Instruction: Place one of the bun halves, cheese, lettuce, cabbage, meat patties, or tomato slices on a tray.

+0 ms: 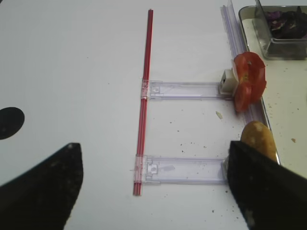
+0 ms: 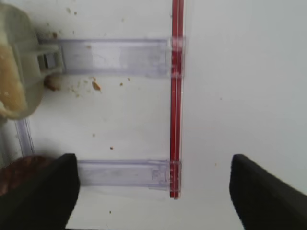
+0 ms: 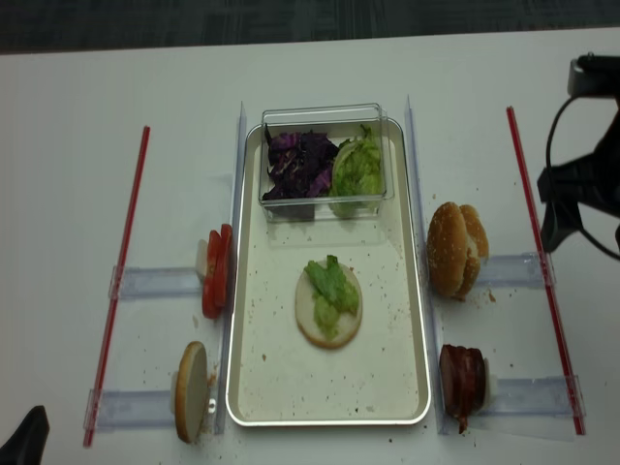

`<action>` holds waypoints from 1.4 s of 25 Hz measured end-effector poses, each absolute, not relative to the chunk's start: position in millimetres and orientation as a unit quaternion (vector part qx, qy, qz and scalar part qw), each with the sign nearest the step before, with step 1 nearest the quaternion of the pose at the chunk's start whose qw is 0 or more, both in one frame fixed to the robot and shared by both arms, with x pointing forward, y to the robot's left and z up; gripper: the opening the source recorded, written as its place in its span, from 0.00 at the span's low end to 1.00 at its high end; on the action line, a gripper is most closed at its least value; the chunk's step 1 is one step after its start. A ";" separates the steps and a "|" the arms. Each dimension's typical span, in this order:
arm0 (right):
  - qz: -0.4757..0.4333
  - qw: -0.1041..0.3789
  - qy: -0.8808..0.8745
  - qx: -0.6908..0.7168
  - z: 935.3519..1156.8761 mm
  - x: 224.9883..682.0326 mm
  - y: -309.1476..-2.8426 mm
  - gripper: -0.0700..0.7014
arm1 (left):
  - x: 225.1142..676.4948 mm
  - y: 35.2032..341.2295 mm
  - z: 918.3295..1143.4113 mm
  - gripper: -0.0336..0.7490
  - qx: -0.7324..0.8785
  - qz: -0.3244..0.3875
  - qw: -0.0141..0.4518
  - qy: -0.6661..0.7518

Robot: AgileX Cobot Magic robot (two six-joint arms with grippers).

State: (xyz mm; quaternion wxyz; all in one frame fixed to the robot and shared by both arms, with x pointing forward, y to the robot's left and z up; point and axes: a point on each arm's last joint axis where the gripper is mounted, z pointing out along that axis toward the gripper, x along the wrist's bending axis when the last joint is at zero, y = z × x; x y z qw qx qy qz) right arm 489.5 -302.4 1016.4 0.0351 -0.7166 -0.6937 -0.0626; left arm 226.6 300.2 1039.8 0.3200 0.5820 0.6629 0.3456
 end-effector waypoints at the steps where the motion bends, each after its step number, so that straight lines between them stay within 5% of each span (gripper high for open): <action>1: -0.061 0.034 -0.694 -0.717 1014.4 478.8 -301.9 0.93 | 226.6 300.2 1039.8 0.77 0.582 0.346 0.320 0.663; 12: -0.082 -0.023 -0.700 -0.709 999.4 376.4 -299.3 0.93 | 226.6 300.2 1039.8 0.76 0.582 0.346 0.320 0.663; 35: -0.284 -0.263 -0.647 -0.658 1040.3 268.6 -294.4 0.89 | 226.6 300.2 1039.8 0.76 0.582 0.346 0.320 0.663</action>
